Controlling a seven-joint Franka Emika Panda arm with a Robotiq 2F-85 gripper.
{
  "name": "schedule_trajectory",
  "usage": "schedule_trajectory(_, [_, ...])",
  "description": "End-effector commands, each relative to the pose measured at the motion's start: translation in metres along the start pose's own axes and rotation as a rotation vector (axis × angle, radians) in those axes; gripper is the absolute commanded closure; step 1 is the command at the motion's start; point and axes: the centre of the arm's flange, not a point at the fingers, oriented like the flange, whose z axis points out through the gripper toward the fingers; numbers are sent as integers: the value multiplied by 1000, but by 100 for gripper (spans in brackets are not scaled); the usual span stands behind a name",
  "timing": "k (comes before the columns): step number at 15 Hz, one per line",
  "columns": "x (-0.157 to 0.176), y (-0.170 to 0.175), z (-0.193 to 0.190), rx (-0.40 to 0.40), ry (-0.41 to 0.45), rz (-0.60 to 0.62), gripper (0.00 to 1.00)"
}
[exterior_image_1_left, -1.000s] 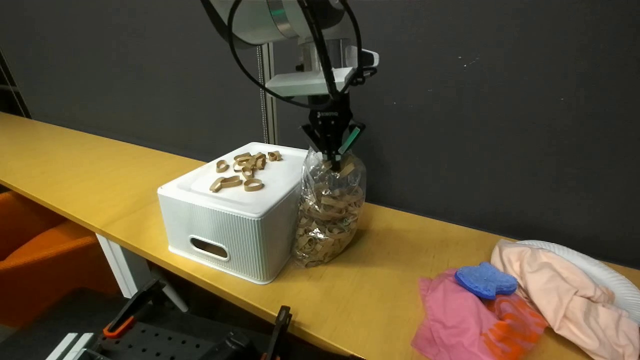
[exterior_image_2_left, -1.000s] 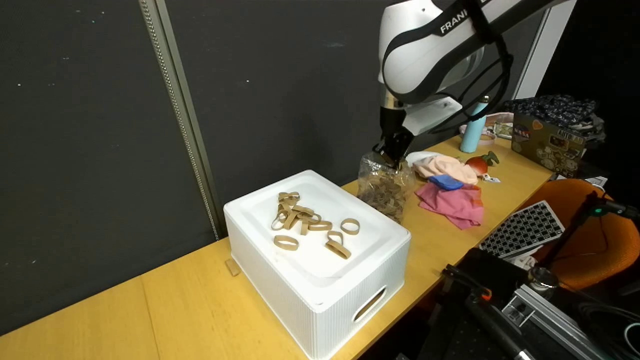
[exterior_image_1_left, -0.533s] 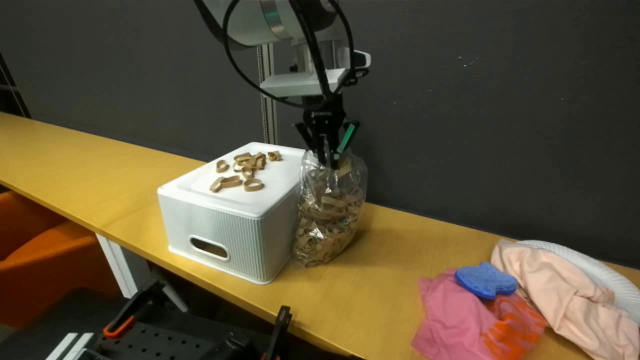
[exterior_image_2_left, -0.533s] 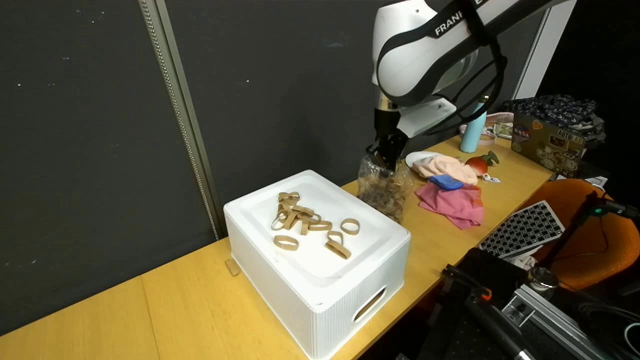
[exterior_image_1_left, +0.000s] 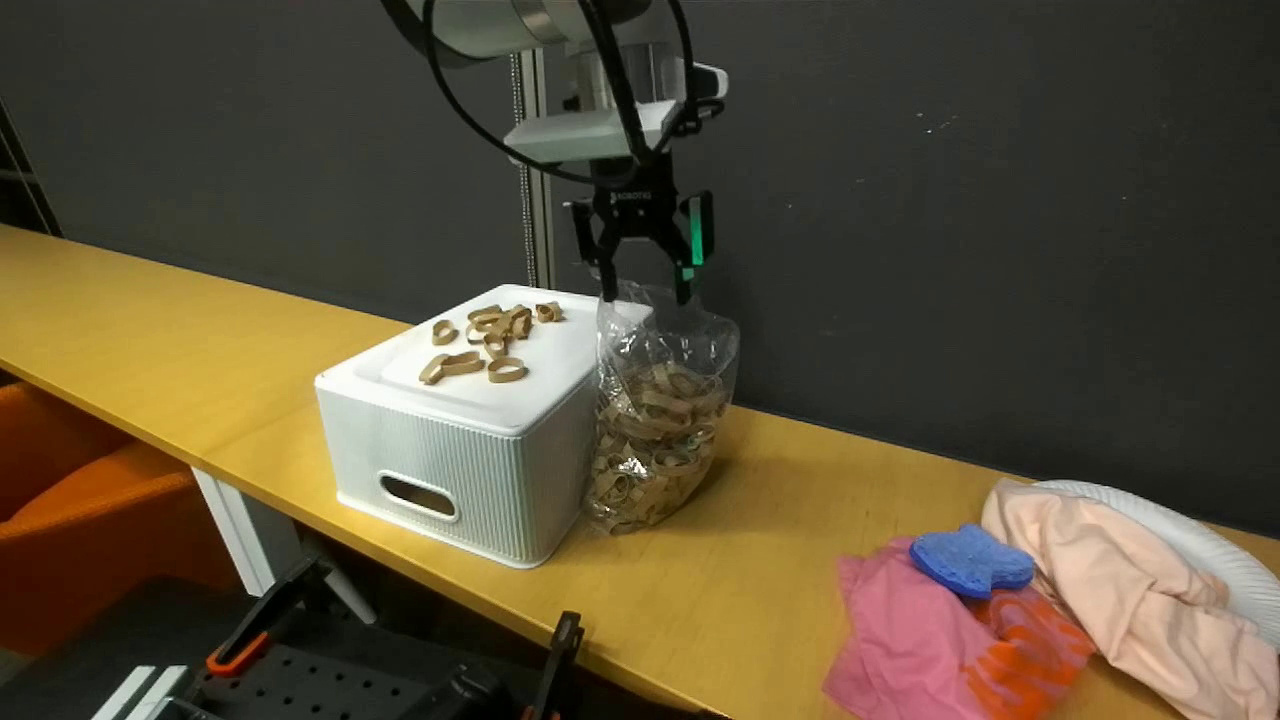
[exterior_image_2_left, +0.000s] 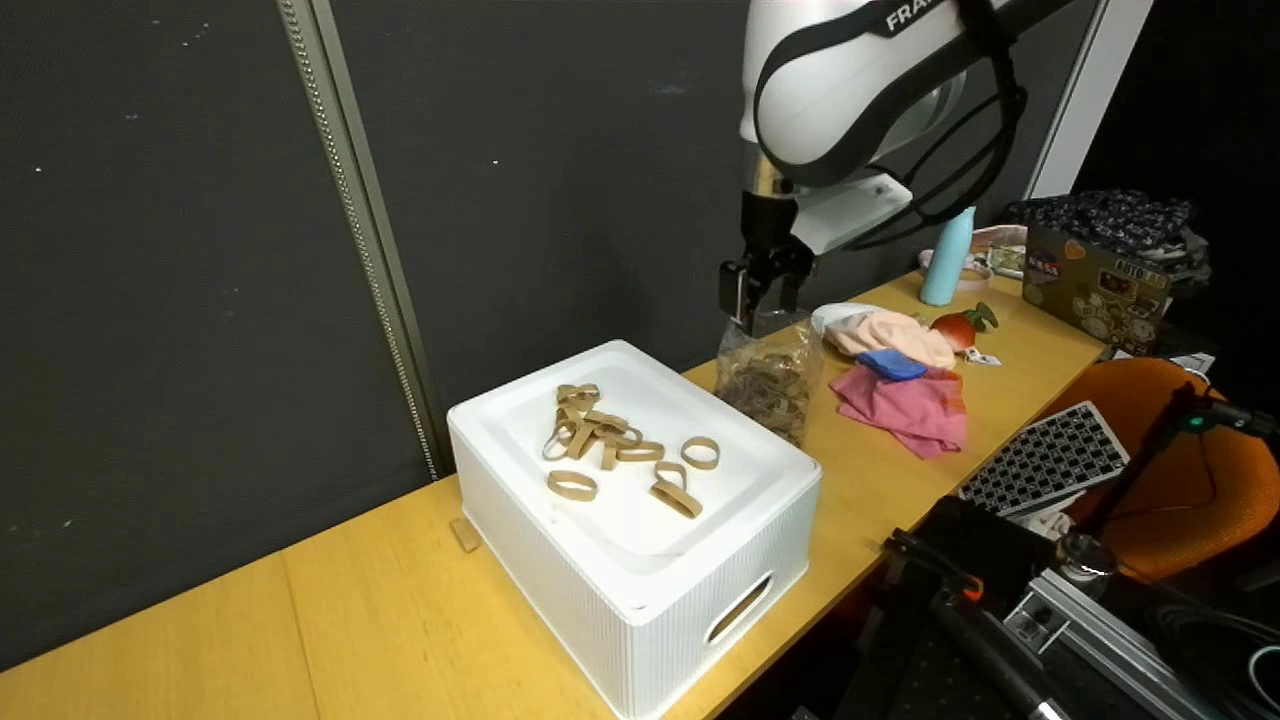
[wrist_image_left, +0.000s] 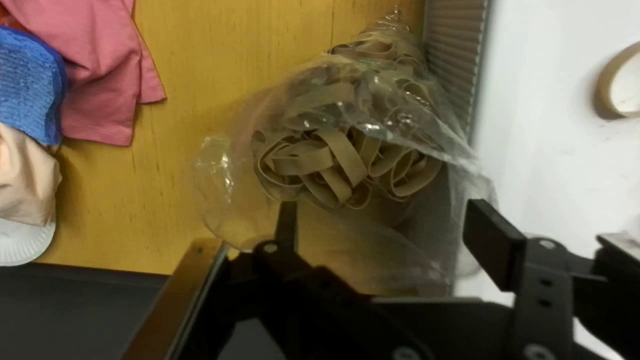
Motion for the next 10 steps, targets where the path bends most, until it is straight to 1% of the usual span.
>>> schedule_trajectory(1, [-16, -41, -54, 16, 60, -55, 0])
schedule_trajectory(3, [-14, -75, -75, 22, 92, -108, 0])
schedule_trajectory(5, [-7, -110, -83, 38, 104, -158, 0])
schedule_trajectory(7, [-2, -134, -76, 50, 106, -193, 0])
schedule_trajectory(10, [16, -142, -44, 56, 74, -219, 0])
